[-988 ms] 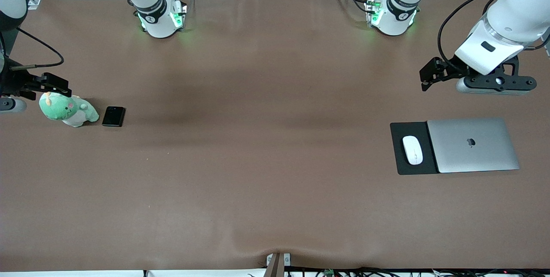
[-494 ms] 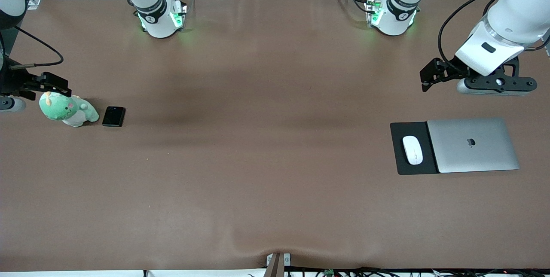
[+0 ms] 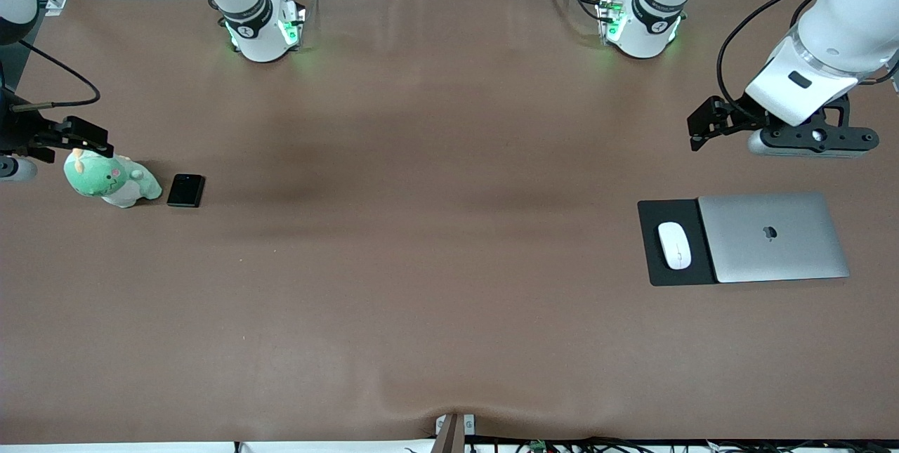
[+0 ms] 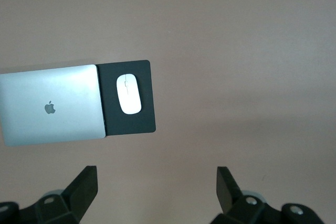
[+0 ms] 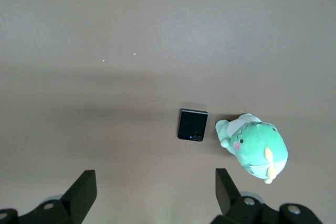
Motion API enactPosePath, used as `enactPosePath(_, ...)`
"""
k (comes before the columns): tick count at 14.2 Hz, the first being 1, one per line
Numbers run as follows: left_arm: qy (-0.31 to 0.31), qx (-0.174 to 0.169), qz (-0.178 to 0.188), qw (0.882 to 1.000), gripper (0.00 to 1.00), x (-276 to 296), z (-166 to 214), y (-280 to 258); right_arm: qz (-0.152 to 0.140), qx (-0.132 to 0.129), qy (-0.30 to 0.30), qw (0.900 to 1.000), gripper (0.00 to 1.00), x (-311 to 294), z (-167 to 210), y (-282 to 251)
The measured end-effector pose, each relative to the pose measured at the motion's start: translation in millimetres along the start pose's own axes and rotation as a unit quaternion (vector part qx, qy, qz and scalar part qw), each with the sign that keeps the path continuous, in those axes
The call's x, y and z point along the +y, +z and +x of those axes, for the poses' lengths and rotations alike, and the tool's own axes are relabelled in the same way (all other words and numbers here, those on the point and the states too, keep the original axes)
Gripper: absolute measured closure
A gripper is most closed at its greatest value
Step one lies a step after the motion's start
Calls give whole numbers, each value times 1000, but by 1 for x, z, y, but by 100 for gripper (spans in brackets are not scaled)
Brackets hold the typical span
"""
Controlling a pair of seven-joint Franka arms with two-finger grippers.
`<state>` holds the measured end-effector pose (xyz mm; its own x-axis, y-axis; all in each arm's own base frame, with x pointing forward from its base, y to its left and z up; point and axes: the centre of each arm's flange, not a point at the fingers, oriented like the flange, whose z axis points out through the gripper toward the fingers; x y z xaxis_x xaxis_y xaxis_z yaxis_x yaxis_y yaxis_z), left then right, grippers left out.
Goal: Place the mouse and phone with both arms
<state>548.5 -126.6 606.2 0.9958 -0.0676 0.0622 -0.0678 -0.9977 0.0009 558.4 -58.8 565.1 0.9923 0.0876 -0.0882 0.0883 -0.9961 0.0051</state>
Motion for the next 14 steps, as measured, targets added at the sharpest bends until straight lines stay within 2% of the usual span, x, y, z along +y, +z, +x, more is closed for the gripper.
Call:
enactPosePath(5, 0, 2, -1, 1000, 0, 1, 9, 1, 1, 3, -2, 1000, 0, -2, 1, -3)
enactPosePath(10, 1, 2, -2, 1000, 0, 2, 11, 2, 8, 17, -8, 1000, 0, -13, 3, -14)
enactPosePath(14, 0, 1, -2, 1000, 0, 2, 11, 2, -5, 9, -11, 1000, 0, -46, 13, -6)
